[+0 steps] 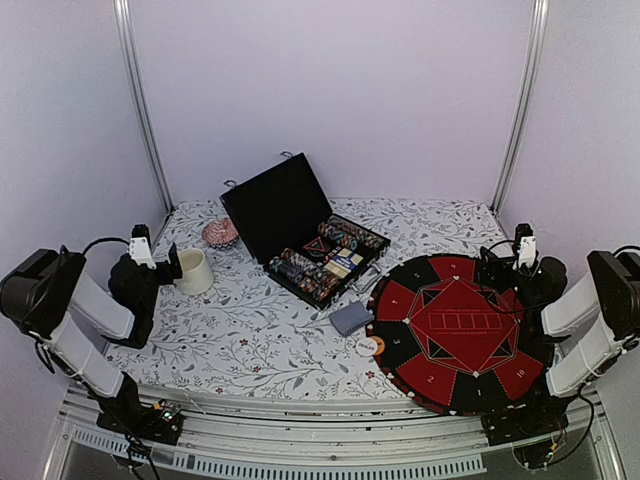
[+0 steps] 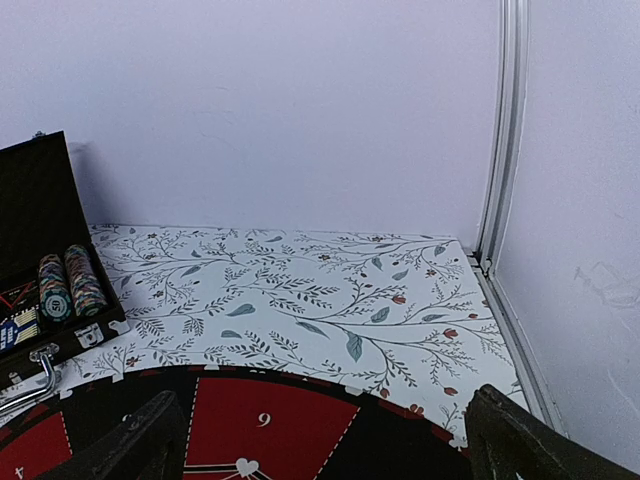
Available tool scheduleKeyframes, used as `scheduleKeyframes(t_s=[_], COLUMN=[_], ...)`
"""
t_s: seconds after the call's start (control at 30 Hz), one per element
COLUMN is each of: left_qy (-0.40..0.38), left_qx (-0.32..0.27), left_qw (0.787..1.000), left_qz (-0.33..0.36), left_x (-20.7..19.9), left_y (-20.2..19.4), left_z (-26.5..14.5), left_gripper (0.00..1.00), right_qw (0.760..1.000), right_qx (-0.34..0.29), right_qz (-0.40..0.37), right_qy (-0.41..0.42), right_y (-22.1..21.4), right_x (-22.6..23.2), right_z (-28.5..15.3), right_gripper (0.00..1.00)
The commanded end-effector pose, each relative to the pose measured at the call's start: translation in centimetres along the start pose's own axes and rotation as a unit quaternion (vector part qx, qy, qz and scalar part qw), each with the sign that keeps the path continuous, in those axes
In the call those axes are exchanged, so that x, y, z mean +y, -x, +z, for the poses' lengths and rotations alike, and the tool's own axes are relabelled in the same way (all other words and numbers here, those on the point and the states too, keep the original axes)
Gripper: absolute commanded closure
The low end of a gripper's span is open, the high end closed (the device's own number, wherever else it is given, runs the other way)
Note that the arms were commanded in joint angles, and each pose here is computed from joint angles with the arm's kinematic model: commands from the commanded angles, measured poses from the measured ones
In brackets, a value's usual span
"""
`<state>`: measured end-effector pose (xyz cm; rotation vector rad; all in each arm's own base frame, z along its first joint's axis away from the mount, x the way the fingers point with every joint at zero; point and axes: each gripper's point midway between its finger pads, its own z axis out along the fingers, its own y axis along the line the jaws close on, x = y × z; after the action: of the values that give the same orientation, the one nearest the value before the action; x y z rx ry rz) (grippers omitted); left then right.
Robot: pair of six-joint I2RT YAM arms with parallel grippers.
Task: Distribute texas hold em gaming equipment
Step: Pick up the dealer button from the center of the board.
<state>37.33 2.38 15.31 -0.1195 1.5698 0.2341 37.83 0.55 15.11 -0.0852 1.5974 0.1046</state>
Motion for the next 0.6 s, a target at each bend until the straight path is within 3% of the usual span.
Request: scheduleKeyframes(t_s=[0.0,0.1,0.33,0.43,0.57], left_qy=[0.008,0.031,0.024,0.083,0.058], left_qx=[-0.012,-0.006,-0.049,-0.051,-0.047], left_qw=[1.000,0.999,0.998,0.995,0.997], left_qz=[-0.006,-0.025,-0.022,-0.020,-0.009], left_x=[0.4,1.4,1.5,2.7,1.5], left_y=[0.7,0.8,2.0,3.4,7.6], left_z=[0.1,-0.2,-2.0,-2.7,-1.3], left_gripper=[0.02,0.02,0.02,0.02,0.02], right_qw=[1.000,1.000,1.000,1.000,0.999], right_qx=[-0.012,-0.011,-0.013,-0.006,-0.028], right_qz=[-0.005,-0.005,-0.005,0.001,0.018], right_qy=[0.002,0.002,0.002,-0.017,-0.009], right_y=[0.7,0.6,0.9,3.2,7.1], right_x=[0.0,-0.1,0.0,-0.8,-0.6], right_z=[0.3,0.2,0.3,1.0,1.2], right_gripper=[0.01,0.01,0.01,0.01,0.01])
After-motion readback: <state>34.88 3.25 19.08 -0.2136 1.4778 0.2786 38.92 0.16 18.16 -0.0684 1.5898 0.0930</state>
